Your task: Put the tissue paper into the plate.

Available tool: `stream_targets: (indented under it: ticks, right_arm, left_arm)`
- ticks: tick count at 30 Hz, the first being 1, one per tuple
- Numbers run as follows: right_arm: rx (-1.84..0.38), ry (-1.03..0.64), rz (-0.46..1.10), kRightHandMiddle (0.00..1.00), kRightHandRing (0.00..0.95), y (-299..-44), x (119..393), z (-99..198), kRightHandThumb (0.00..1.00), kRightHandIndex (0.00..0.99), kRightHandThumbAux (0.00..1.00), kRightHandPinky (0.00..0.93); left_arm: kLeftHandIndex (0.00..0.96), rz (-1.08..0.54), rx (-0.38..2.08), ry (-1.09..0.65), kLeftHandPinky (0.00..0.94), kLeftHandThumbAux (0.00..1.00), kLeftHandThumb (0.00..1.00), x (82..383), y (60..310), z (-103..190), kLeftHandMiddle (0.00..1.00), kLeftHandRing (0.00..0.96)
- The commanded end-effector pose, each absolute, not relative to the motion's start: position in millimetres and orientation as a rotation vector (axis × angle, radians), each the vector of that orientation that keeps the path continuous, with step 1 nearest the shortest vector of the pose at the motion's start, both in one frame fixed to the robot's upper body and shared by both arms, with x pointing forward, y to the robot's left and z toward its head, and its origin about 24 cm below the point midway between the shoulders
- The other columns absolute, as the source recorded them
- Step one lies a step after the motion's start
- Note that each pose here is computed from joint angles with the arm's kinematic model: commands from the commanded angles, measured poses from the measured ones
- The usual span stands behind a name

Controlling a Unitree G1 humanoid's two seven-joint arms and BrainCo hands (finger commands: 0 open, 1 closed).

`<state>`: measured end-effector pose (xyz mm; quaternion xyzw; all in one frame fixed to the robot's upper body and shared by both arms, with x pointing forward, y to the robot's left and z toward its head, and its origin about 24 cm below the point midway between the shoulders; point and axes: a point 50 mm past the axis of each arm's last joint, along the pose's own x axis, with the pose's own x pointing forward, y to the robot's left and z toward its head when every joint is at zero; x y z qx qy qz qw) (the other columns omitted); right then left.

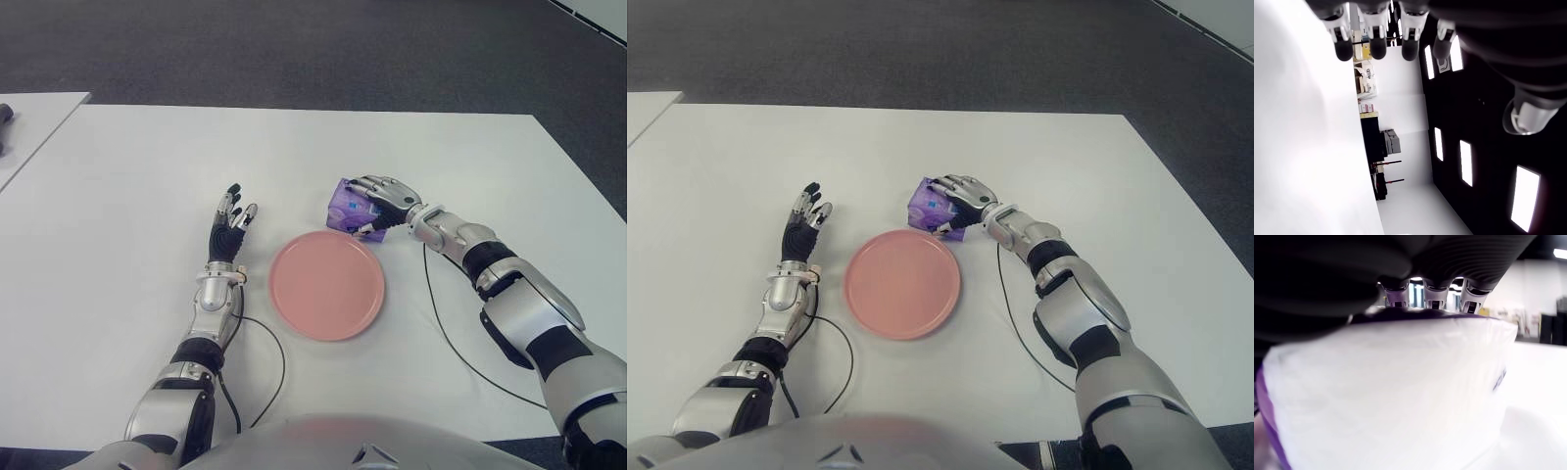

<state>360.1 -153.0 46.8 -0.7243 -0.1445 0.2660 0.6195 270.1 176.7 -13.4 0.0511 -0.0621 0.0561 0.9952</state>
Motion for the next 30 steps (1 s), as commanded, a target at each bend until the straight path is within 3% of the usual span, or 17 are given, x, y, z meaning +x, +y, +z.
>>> stream_targets:
  ticks: [1, 10, 30]
  right_arm:
    - [-1.801, -0.263, 0.697, 0.0, 0.0, -157, 344, 13, 0.095, 0.0, 0.395, 0.0]
    - [-1.903, -0.257, 0.67, 0.0, 0.0, -156, 340, 2, 0.089, 0.0, 0.418, 0.0]
    - [-1.911, -0.277, 0.637, 0.0, 0.0, -154, 336, -5, 0.067, 0.0, 0.444, 0.0]
  left_arm:
    - [0.0, 0.109, 0.109, -0.058, 0.0, 0.423, 0.0, 260, 177, -27, 0.0, 0.0]
    - [0.0, 0.109, 0.107, -0.069, 0.0, 0.426, 0.0, 259, 176, -26, 0.0, 0.0]
    - [0.0, 0.108, 0.104, -0.076, 0.0, 0.43, 0.0, 259, 176, -25, 0.0, 0.0]
